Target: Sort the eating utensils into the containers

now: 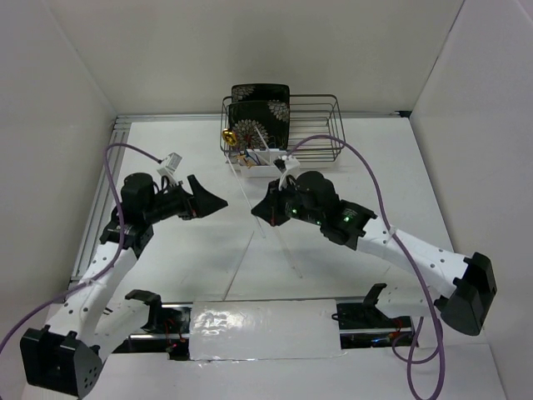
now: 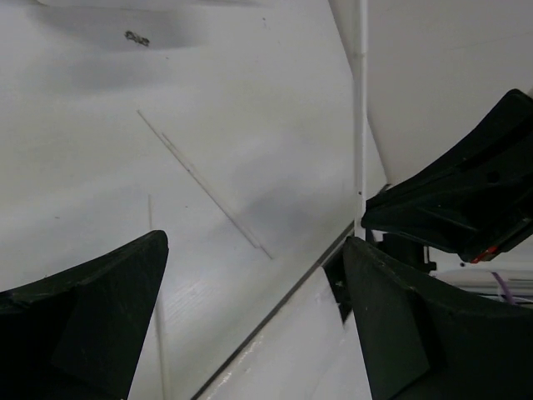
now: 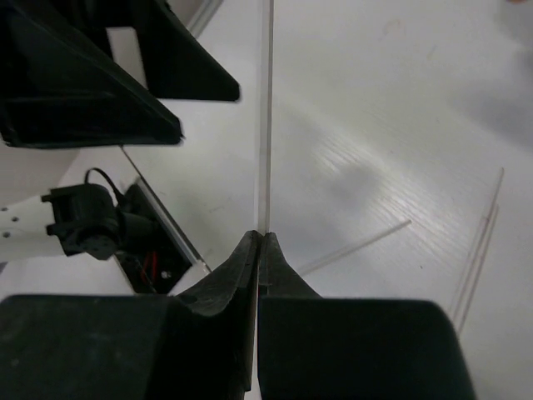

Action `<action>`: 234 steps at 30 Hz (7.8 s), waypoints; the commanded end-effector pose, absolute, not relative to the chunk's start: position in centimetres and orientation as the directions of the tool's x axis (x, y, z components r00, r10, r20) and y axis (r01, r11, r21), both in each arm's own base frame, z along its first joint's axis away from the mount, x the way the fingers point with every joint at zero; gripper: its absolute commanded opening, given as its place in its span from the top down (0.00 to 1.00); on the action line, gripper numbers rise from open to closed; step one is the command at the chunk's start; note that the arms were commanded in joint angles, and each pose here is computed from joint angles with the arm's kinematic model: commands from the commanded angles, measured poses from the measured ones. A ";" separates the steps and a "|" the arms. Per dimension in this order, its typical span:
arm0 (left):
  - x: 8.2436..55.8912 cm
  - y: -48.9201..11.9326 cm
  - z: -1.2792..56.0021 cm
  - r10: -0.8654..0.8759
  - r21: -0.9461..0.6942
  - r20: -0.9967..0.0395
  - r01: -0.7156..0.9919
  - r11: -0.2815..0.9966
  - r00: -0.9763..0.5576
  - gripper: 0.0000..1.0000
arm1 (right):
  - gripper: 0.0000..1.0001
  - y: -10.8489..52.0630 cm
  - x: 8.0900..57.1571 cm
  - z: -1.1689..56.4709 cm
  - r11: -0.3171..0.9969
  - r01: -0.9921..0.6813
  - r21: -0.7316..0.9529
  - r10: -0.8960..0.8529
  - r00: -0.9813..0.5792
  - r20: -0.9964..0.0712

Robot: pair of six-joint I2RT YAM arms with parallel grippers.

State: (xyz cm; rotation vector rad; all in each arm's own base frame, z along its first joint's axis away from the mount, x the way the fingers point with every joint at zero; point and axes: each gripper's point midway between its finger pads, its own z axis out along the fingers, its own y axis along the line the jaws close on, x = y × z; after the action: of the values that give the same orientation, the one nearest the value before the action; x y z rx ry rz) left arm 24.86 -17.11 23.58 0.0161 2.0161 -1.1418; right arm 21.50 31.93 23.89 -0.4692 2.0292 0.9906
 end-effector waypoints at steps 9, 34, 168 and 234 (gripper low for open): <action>26.5 -20.5 30.4 -0.358 -0.710 -0.700 0.547 0.442 -0.619 0.05 | 1.00 35.5 23.0 29.9 0.519 -0.682 0.515 0.129 -0.533 -0.836; 29.3 -22.7 32.5 -0.293 -0.630 -0.777 0.668 0.396 -0.558 1.00 | 1.00 36.6 24.6 29.3 0.552 -0.635 0.540 0.159 -0.555 -0.816; 23.8 -16.6 17.4 -0.241 -0.574 -0.545 0.147 0.806 -0.803 0.01 | 0.87 27.2 22.1 7.9 0.881 -0.426 0.208 -0.248 -0.788 -0.564; 27.5 -17.3 21.4 -0.166 -0.534 -0.730 0.402 0.744 -0.663 0.00 | 1.00 26.6 39.0 38.7 0.711 -0.693 -0.122 0.012 0.185 -0.983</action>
State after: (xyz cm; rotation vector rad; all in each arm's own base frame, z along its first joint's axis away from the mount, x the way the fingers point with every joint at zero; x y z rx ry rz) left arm 25.75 -16.79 17.93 0.0904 2.2593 -0.8780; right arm 37.37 25.94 34.82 -0.5433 1.5117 0.5658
